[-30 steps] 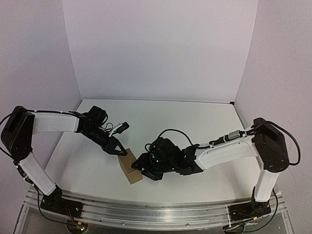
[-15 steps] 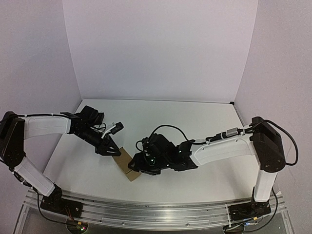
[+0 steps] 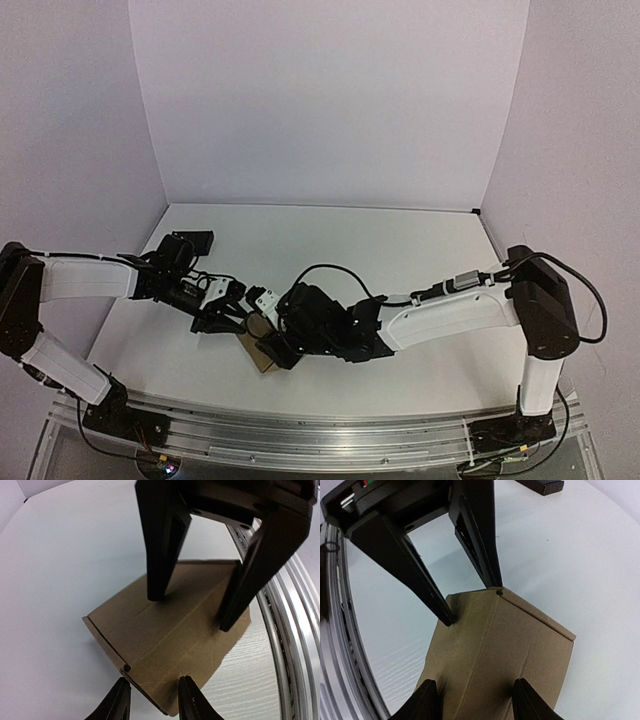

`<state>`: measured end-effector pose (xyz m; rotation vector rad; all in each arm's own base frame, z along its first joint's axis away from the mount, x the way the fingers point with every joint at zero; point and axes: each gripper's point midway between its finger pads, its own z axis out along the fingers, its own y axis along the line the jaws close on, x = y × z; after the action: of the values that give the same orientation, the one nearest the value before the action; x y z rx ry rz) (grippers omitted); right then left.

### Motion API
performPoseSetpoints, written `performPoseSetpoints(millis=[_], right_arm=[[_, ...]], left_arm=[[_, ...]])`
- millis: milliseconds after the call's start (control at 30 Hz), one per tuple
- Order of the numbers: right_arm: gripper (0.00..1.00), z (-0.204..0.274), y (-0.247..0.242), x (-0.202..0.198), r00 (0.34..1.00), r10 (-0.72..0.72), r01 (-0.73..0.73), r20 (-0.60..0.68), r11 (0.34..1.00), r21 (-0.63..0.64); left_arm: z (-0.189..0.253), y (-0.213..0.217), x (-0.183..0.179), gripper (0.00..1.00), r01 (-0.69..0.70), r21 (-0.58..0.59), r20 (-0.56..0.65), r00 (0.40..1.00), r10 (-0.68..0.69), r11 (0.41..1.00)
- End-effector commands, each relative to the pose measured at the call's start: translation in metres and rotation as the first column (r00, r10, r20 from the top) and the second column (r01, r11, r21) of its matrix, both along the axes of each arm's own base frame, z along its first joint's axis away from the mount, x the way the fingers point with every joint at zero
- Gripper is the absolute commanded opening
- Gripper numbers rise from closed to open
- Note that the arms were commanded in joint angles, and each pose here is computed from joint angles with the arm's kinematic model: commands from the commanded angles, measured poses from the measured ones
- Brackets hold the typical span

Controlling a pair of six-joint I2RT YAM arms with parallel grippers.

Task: Fold the paper box

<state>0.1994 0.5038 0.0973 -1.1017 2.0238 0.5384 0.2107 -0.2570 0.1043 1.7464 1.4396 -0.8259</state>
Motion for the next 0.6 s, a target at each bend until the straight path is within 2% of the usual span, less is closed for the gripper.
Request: performPoseSetpoints(millis=[0,200,300,400,500,567], right_arm=[[0.52,-0.006,0.011,0.009,0.982,0.115,-0.101,0.147,0.989,-0.104],[0.63,-0.016,0.013,0.000,0.973,0.161,-0.133,0.168,0.977,-0.166],[0.71,-0.002,0.011,0.000,0.971,0.162,-0.137,0.178,0.980,-0.146],[0.75,0.036,0.009,-0.005,0.986,0.104,-0.100,0.132,0.994,-0.032],[0.77,0.071,-0.002,-0.016,1.000,0.025,-0.024,-0.002,0.993,0.115],[0.78,0.077,-0.018,-0.020,0.994,-0.051,0.065,-0.101,0.987,0.146]], left_arm=[[-0.014,-0.001,-0.039,0.35,0.177,0.010,-0.003,0.984,-0.177,0.984],[-0.024,0.014,-0.041,0.47,0.136,0.106,0.021,0.990,-0.139,0.985],[-0.024,0.020,-0.041,0.52,0.118,0.132,0.038,0.992,-0.124,0.984],[-0.020,0.022,-0.044,0.52,0.121,0.135,0.043,0.991,-0.128,0.983],[-0.016,0.022,-0.049,0.52,0.141,0.111,0.064,0.987,-0.149,0.984],[-0.013,0.021,-0.052,0.54,0.148,0.089,0.069,0.986,-0.155,0.985]])
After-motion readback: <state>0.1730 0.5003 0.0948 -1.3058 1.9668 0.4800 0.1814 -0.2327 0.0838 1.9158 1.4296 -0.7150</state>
